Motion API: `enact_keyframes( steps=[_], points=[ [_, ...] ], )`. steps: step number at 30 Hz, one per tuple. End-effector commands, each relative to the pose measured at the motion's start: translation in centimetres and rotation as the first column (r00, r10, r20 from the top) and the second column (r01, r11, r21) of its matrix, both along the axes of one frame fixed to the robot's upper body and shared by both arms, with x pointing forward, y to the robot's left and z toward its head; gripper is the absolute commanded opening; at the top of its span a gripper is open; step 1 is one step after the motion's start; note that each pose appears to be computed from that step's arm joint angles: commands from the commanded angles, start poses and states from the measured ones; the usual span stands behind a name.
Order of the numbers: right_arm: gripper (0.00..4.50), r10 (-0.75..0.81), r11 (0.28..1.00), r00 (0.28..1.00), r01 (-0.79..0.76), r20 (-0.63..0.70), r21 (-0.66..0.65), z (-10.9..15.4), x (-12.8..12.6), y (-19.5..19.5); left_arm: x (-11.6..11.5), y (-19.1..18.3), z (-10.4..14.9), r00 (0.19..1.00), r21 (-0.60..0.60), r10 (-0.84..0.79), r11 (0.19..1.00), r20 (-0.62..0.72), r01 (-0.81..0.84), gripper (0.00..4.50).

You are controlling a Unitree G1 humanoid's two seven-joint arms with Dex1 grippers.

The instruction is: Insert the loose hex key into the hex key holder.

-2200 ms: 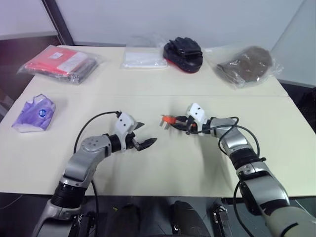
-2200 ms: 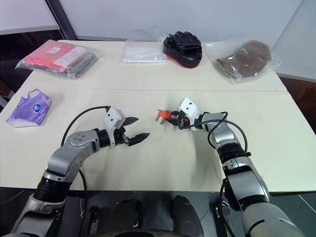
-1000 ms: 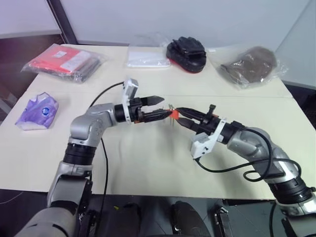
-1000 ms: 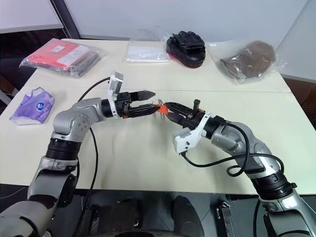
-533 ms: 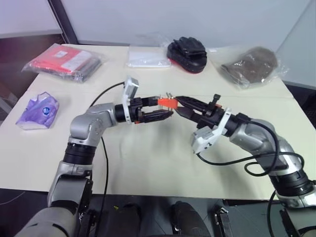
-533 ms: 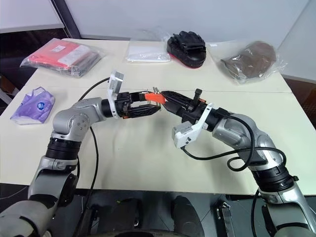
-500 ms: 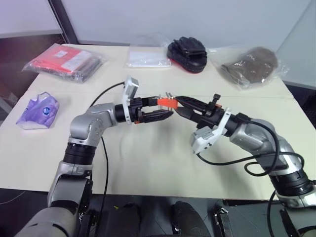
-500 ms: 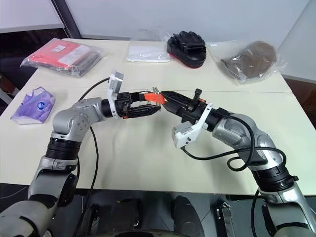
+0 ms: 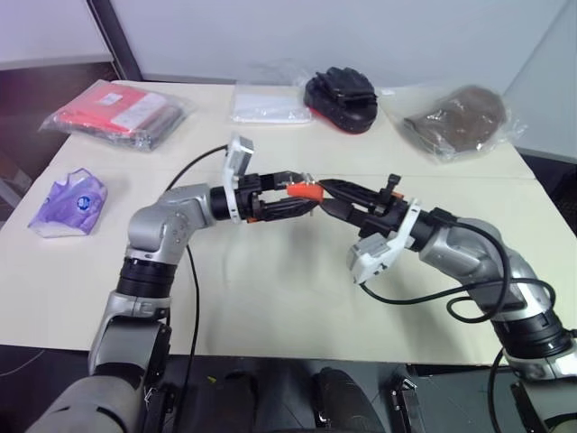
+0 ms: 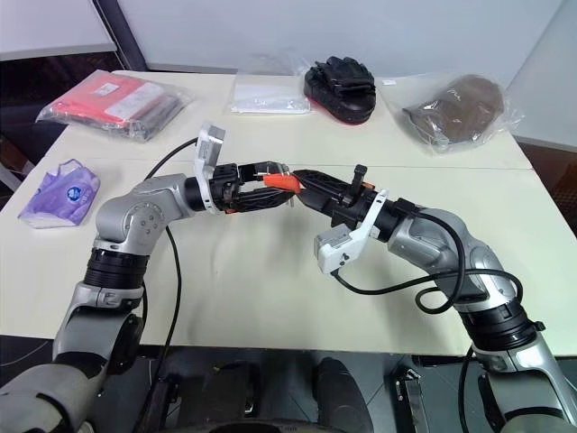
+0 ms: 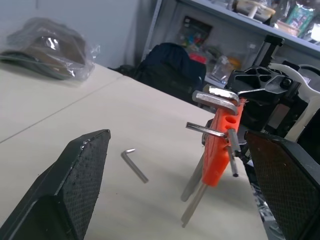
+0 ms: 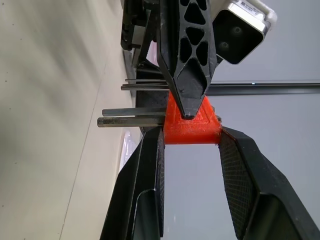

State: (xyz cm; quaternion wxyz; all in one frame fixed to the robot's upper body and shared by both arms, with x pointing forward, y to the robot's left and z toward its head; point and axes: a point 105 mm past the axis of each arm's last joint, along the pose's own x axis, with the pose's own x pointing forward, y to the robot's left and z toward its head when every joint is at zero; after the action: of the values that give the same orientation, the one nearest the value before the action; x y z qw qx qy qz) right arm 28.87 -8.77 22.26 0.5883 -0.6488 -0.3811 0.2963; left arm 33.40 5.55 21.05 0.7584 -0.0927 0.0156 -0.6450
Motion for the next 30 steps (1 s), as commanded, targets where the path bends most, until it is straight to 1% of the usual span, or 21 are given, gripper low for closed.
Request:
enact_keyframes(
  steps=[1,2,3,6,7,8,21,22,23,30],
  points=[
    [0.97,0.012,1.000,1.000,-0.012,0.021,0.023,0.87,-0.40,-0.06,-0.58,-0.25,1.67,0.998,-0.027,-0.030,0.999,0.060,0.032,3.91],
    [0.97,0.012,1.000,1.000,-0.012,0.021,0.023,0.86,-0.40,-0.06,-0.59,-0.25,1.64,0.998,-0.026,-0.031,0.999,0.061,0.032,3.61],
    [0.97,0.011,1.000,1.000,-0.012,0.020,0.023,0.85,-0.40,-0.08,-0.61,-0.28,1.61,0.998,-0.025,-0.031,0.999,0.060,0.033,3.17],
    [0.97,0.010,1.000,1.000,-0.011,0.017,0.022,0.83,-0.38,-0.12,-0.63,-0.35,1.48,0.998,-0.023,-0.033,0.999,0.060,0.035,1.63],
    [0.97,0.010,1.000,1.000,-0.010,0.016,0.022,0.83,-0.38,-0.13,-0.65,-0.38,1.47,0.998,-0.023,-0.034,0.999,0.060,0.035,1.06],
    [0.97,0.009,1.000,1.000,-0.009,0.015,0.022,0.82,-0.37,-0.15,-0.56,-0.43,1.40,0.998,-0.017,-0.025,1.000,0.061,0.026,0.63],
    [0.97,0.031,1.000,0.999,-0.031,-0.007,-0.001,0.27,-0.69,0.34,-0.70,-0.73,1.59,0.998,-0.041,-0.038,0.998,0.056,0.040,0.63],
    [0.97,0.030,1.000,1.000,-0.030,-0.008,-0.002,0.25,-0.67,0.33,-0.71,-0.74,1.61,0.998,-0.043,-0.040,0.998,0.055,0.042,0.10],
    [0.97,0.029,1.000,1.000,-0.029,-0.009,-0.003,0.22,-0.64,0.31,-0.73,-0.77,1.61,0.998,-0.044,-0.042,0.998,0.055,0.044,0.02],
    [0.97,0.026,1.000,0.999,-0.026,-0.021,-0.009,-0.09,-0.64,0.26,-0.67,-0.91,1.38,0.997,-0.029,-0.036,0.999,0.064,0.038,0.02]
  ],
)
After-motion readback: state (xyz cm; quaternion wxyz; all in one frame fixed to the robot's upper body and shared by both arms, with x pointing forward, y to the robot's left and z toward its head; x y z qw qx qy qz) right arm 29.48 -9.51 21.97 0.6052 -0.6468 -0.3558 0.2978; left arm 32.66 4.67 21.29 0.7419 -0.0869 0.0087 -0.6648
